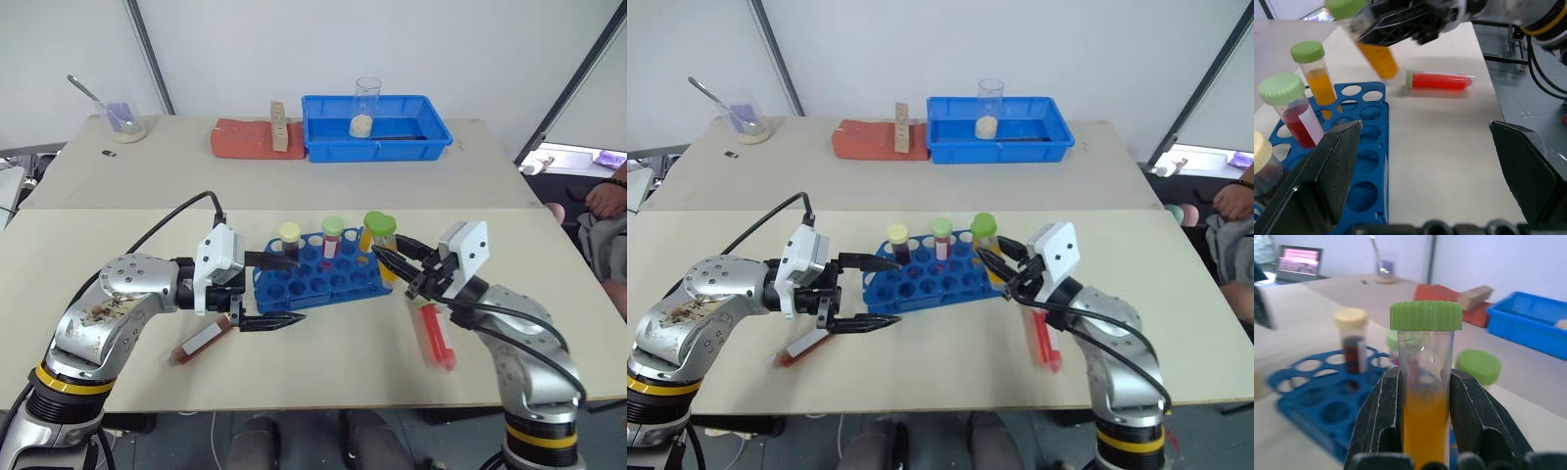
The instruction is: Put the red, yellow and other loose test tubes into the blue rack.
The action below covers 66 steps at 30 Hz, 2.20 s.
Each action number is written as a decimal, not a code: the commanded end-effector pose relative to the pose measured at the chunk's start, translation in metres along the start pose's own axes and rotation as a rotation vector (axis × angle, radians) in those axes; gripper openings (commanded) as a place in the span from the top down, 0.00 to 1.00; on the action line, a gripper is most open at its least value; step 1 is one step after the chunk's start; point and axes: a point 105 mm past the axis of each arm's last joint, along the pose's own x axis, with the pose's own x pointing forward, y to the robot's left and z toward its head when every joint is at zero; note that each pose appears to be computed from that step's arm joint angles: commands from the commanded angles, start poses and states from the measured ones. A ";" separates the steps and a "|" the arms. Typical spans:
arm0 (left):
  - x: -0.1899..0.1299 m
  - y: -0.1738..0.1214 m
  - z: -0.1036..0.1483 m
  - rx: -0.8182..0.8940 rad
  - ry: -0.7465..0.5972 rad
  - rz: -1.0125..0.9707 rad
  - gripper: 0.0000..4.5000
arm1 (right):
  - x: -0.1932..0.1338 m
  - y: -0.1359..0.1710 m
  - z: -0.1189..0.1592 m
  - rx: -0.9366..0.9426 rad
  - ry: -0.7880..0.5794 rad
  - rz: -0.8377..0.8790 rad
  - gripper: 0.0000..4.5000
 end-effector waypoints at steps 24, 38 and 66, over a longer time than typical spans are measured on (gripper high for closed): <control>0.004 -0.008 0.003 -0.042 -0.075 0.042 0.00 | 0.023 0.005 0.000 -0.082 -0.136 -0.062 0.79; 0.007 -0.003 0.009 -0.065 -0.089 0.059 0.00 | 0.020 0.005 -0.005 -0.086 -0.167 -0.136 0.79; 0.011 -0.002 0.011 -0.056 -0.085 0.069 0.00 | -0.004 -0.004 -0.029 0.073 -0.121 -0.260 0.12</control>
